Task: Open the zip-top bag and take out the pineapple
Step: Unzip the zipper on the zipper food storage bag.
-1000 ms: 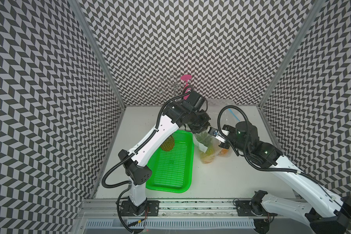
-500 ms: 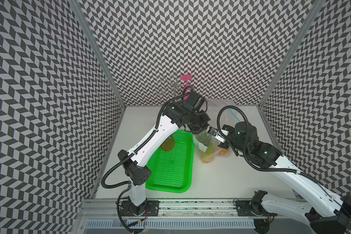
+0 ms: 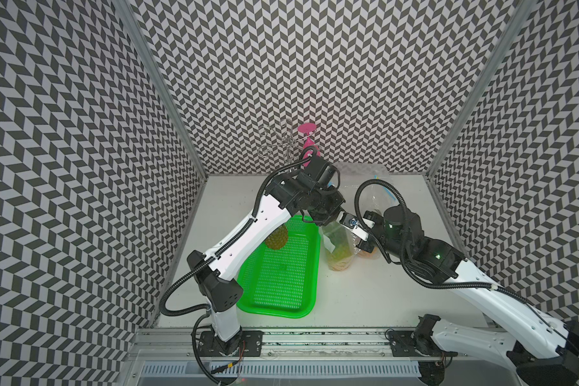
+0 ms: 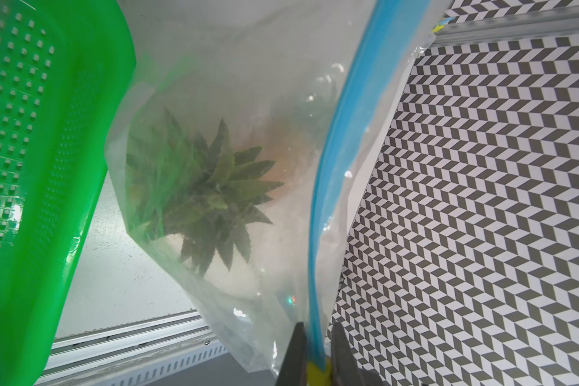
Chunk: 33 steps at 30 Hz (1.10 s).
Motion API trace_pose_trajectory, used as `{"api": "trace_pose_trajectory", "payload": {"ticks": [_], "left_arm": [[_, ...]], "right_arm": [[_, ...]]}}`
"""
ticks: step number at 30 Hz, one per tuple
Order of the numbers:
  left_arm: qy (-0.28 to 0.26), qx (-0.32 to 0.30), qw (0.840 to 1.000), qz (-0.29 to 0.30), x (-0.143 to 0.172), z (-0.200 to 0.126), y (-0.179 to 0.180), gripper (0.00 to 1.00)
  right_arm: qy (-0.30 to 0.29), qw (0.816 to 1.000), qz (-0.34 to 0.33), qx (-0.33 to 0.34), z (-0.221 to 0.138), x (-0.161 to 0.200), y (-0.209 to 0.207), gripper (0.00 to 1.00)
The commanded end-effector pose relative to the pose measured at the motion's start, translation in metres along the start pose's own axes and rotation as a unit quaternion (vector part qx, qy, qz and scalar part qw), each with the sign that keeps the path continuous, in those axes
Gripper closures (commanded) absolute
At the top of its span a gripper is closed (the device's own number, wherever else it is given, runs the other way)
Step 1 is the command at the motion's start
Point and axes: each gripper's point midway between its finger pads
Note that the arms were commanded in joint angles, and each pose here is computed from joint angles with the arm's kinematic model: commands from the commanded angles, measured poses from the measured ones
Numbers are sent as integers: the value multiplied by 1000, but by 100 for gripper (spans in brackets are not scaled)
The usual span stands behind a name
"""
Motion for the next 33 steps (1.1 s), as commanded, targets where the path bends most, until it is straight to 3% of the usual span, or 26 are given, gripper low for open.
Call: {"api": "trace_pose_trajectory", "payload": {"ticks": [1,9,19,33], "left_arm": [[-31,8,999,-20,-9,2,5,100],[-56,4,998,19,-17,11,11,100],[-125,15,989,74,-37,14,12,100],[-178,2,978,106,-67,26,17,100]], "right_arm": [[-114,992,46,5,-28,-57,-9,100],[-146,983,106,-17,-43,-65,-5,100],[-167,979,118,-25,-56,-69,-4,100],[-176,978,109,-36,-68,-68,1,100]]}}
Point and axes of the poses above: each gripper's point midway between its finger pads, its own z axis out along the fingers, its own y axis along the line the jaws close on, x = y × z, and after that the axes turned 13 degrees about z, right-handed
